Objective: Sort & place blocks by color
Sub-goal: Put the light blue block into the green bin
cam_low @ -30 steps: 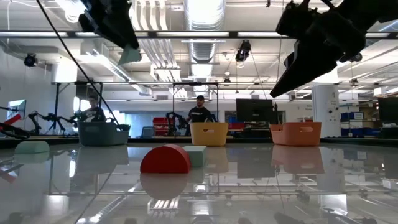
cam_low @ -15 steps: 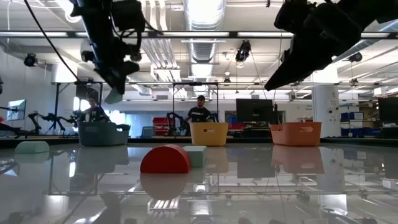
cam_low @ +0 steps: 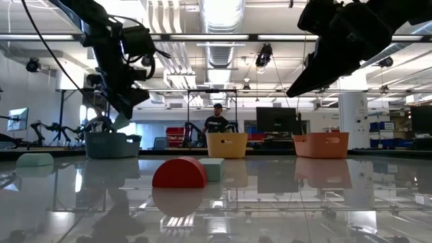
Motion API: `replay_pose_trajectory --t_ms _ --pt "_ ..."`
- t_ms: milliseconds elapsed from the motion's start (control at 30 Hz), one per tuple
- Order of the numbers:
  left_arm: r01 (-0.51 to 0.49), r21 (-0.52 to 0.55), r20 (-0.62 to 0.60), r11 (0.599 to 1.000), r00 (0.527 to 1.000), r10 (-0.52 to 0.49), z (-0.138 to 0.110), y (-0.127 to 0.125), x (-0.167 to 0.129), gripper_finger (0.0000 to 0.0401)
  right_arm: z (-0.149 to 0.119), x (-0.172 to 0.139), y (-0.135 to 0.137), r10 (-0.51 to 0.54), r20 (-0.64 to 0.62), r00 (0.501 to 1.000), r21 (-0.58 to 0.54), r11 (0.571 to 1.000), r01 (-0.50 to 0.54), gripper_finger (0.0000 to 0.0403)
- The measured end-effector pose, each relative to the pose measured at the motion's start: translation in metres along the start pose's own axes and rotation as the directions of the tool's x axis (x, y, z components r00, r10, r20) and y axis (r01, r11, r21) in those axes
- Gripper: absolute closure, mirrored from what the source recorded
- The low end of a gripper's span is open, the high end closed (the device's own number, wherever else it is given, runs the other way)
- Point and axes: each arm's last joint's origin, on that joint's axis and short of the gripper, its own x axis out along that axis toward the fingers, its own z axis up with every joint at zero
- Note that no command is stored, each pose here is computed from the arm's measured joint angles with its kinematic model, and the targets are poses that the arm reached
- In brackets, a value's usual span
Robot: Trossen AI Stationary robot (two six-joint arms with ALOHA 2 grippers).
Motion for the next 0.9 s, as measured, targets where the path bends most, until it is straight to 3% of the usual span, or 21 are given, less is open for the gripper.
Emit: replay_pose_trajectory --t_ms 167,900 --pt "0.010 -0.039 0.043 0.999 0.999 -0.009 -0.001 -0.002 0.007 0.0271 0.000 0.000 0.000 0.000 0.000 1.000 0.003 1.000 0.000 0.0268" --pt "-0.008 -0.002 0.005 1.000 1.000 0.008 -0.003 -0.015 0.027 0.0271 0.000 0.000 0.000 0.000 0.000 1.000 0.006 1.000 0.000 0.0269"
